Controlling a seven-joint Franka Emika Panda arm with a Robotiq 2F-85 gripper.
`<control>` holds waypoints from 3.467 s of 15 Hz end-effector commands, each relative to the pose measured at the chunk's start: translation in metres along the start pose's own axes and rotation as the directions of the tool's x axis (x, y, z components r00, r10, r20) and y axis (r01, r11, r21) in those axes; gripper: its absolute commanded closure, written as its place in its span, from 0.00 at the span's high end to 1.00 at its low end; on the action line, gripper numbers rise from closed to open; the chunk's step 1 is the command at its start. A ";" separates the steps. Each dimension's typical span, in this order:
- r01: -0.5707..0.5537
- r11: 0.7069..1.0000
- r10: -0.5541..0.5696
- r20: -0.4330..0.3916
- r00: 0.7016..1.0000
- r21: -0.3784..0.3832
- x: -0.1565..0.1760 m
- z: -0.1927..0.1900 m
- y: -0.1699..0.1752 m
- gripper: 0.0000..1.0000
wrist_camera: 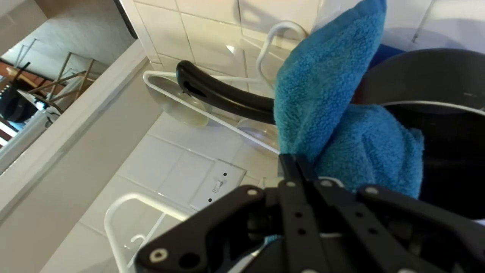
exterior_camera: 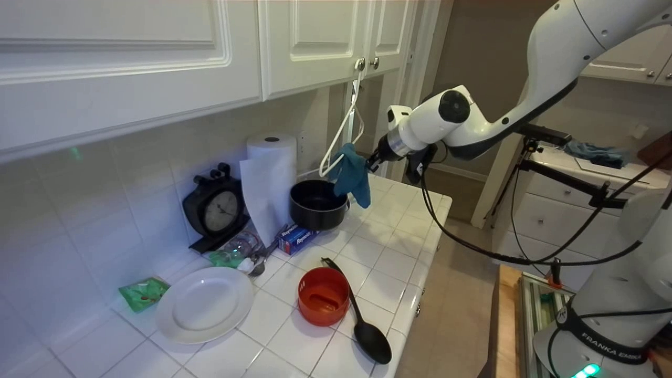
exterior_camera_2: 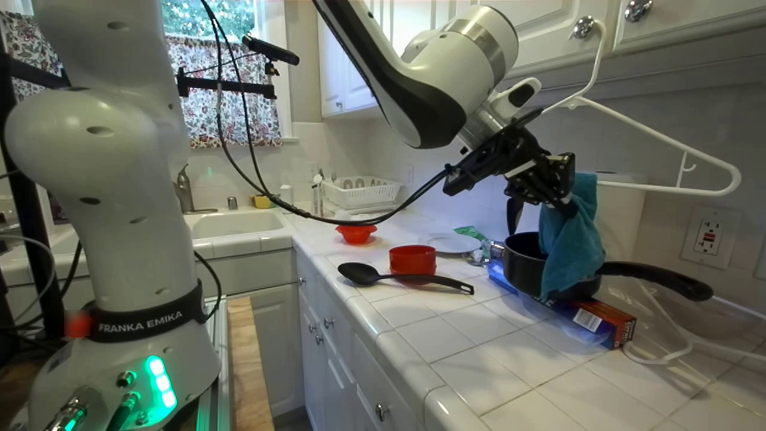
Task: Hang the blue towel on the white hanger.
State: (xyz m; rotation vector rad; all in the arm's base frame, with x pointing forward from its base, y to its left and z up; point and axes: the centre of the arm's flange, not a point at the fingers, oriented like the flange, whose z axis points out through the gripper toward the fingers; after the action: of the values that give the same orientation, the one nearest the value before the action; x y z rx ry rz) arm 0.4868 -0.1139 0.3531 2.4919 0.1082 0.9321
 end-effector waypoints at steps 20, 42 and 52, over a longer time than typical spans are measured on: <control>-0.139 0.989 0.139 -0.009 0.990 -0.054 0.086 -0.062 0.046 0.04; -0.139 0.977 0.152 0.072 0.986 -0.165 0.087 -0.057 0.031 1.00; -0.084 0.986 0.108 0.168 0.980 -0.141 0.080 -0.068 0.026 1.00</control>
State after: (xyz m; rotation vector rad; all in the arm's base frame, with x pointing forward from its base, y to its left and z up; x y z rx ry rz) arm 0.5193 -0.0965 0.4473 2.4344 -0.1345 0.7733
